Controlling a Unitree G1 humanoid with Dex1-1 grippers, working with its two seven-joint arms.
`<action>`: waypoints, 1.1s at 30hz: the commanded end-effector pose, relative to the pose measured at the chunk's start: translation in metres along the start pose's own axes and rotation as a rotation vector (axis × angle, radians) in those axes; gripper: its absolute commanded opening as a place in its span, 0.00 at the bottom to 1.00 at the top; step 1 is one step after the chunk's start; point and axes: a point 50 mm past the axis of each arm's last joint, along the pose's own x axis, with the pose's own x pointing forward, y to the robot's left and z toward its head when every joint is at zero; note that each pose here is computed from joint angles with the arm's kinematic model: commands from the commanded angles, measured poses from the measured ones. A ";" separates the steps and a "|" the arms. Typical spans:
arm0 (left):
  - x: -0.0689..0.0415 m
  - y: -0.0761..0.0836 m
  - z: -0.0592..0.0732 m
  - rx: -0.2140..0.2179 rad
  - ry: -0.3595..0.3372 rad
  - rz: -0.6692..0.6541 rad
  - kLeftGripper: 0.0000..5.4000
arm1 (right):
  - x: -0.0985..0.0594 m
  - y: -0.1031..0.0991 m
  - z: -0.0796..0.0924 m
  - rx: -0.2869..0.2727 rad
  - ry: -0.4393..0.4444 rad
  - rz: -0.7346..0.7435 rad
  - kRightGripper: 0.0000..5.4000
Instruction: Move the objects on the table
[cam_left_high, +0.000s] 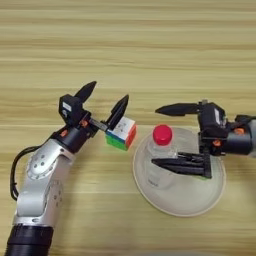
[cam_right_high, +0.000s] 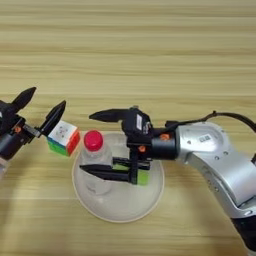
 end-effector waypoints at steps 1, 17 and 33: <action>-0.001 0.000 -0.002 -0.001 0.017 0.004 1.00 | 0.002 0.001 0.005 -0.031 0.036 0.019 0.87; 0.000 -0.002 -0.005 -0.014 0.019 0.007 1.00 | 0.004 -0.001 0.007 -0.020 0.039 0.012 0.51; 0.000 -0.002 -0.005 -0.017 0.017 0.003 1.00 | 0.003 -0.004 0.006 -0.014 0.036 -0.003 0.35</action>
